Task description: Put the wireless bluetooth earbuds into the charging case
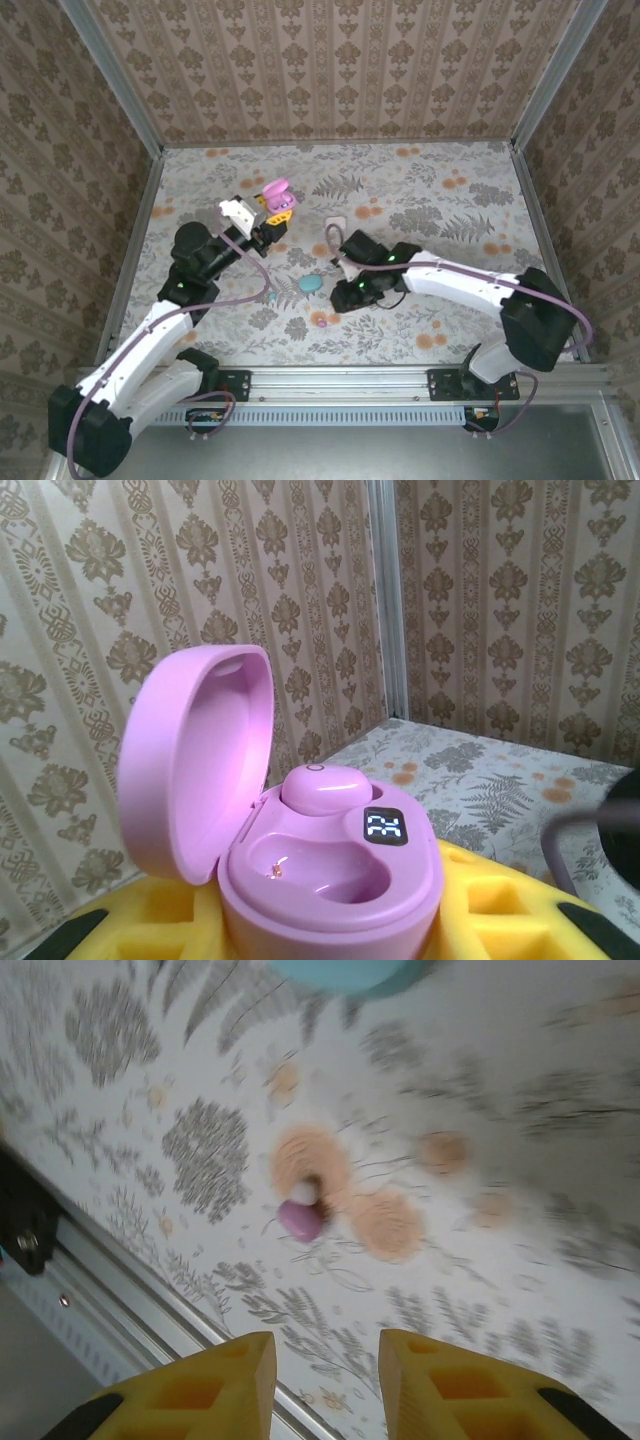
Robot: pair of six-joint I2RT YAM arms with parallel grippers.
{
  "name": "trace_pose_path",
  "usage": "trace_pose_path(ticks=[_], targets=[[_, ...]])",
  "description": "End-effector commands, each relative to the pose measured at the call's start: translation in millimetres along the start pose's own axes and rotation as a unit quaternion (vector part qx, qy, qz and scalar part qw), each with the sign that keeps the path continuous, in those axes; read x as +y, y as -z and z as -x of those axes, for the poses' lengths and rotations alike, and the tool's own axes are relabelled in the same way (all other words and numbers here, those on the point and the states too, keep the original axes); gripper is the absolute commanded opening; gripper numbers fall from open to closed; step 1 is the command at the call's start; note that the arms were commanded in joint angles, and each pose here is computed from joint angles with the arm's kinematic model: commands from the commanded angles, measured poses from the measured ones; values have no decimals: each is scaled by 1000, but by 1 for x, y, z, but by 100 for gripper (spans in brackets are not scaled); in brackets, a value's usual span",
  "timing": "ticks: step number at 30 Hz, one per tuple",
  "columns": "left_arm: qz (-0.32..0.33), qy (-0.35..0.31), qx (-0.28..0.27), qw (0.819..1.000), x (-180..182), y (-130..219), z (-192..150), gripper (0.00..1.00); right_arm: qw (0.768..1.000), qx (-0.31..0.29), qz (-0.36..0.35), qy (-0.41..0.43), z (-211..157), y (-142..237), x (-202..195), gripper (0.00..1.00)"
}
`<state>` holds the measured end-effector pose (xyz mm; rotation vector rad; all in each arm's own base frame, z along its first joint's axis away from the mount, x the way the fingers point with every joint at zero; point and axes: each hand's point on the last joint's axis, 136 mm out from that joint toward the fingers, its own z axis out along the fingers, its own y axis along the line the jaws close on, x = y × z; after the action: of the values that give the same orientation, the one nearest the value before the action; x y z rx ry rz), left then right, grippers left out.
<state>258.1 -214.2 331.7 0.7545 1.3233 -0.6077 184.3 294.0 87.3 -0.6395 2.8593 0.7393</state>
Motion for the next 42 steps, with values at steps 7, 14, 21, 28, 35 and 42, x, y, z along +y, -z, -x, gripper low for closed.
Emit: trace_pose_path(ticks=[7,14,21,28,35,42], targets=[[38,-19,14,999,3,29,-4,37,994,31,20,107,-17,-53,26,34],[35,-19,15,999,-1,35,-7,37,991,56,80,89,-28,-67,44,35],[36,-22,15,999,-3,41,-5,37,993,72,73,58,-32,-85,41,34],[39,-25,19,999,-2,41,-7,37,997,70,3,31,-28,-94,12,35],[38,-24,19,999,-1,38,-7,37,999,39,-35,7,-11,-82,-8,37],[32,-23,18,999,-1,34,-8,37,999,13,-37,-2,7,-69,-7,38]])
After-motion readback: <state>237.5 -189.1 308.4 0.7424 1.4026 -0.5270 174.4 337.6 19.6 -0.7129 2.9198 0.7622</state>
